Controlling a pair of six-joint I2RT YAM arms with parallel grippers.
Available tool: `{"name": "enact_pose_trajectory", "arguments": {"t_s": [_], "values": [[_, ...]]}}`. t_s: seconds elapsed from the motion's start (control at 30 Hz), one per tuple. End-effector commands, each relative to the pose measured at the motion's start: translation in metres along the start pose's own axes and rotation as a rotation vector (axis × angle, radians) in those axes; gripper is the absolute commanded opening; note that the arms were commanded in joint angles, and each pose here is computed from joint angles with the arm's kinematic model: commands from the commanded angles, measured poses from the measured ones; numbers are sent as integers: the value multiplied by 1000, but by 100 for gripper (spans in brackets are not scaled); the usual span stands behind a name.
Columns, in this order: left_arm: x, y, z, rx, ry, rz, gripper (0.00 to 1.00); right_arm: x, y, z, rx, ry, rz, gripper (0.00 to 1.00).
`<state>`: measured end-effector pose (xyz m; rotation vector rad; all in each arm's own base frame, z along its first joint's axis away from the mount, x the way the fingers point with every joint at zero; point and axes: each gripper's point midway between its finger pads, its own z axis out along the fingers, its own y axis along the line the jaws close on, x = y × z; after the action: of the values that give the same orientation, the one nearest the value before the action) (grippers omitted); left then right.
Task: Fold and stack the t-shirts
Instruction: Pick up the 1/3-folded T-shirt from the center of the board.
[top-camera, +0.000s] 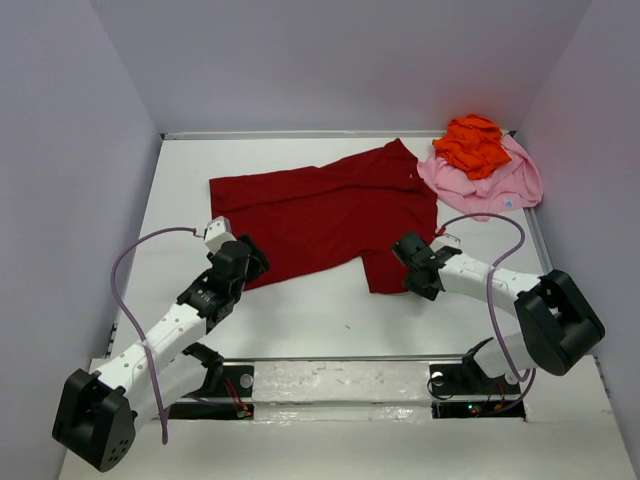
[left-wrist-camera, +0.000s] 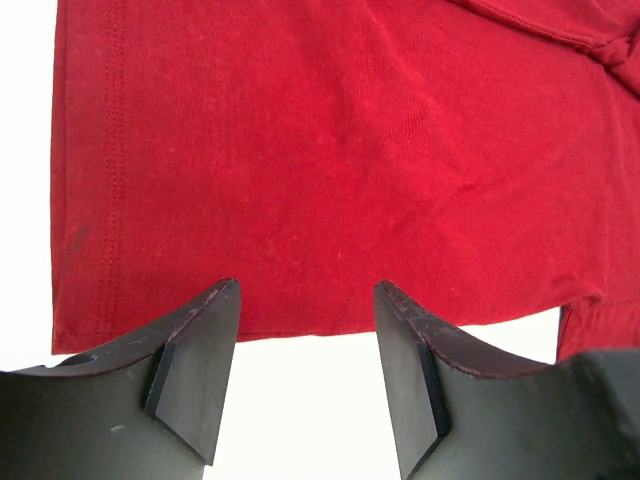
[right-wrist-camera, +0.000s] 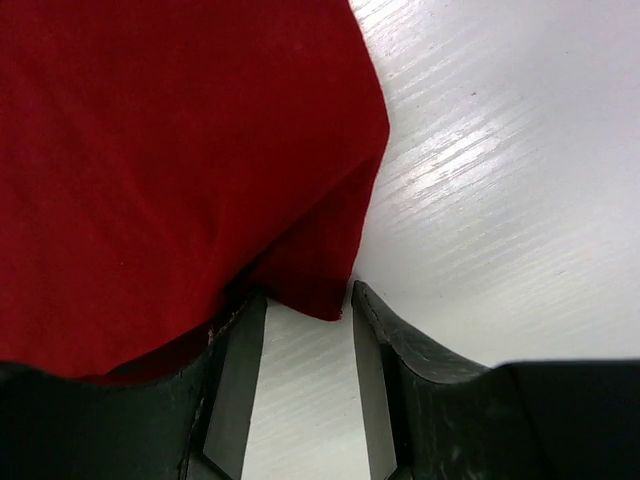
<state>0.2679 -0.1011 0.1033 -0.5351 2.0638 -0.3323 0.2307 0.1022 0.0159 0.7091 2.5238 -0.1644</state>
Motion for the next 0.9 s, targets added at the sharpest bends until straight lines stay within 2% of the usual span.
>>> {"name": "enact_pose_trajectory", "arguments": {"t_s": [0.0,0.1,0.27,0.37,0.5,0.7,0.87], "values": [[-4,-1,-2,10,-18,7,65,22,7,14,-42,61,49,45],[-3,-1,-1,6,-16,7,65,22,9,15,-40,61,47,44],[-4,-2,-1,8,-16,9,65,23,13,14,-66,69,50,28],[-4,-2,-1,3,-19,9,65,23,14,14,-81,67,53,11],[-4,0,-1,-2,-18,10,65,24,15,13,-99,68,56,0],[0,2,-1,-7,-6,-2,65,19,24,0,-165,70,18,0],[0,9,-1,-78,8,-52,65,-15,41,-33,-289,-28,-40,0]]}}
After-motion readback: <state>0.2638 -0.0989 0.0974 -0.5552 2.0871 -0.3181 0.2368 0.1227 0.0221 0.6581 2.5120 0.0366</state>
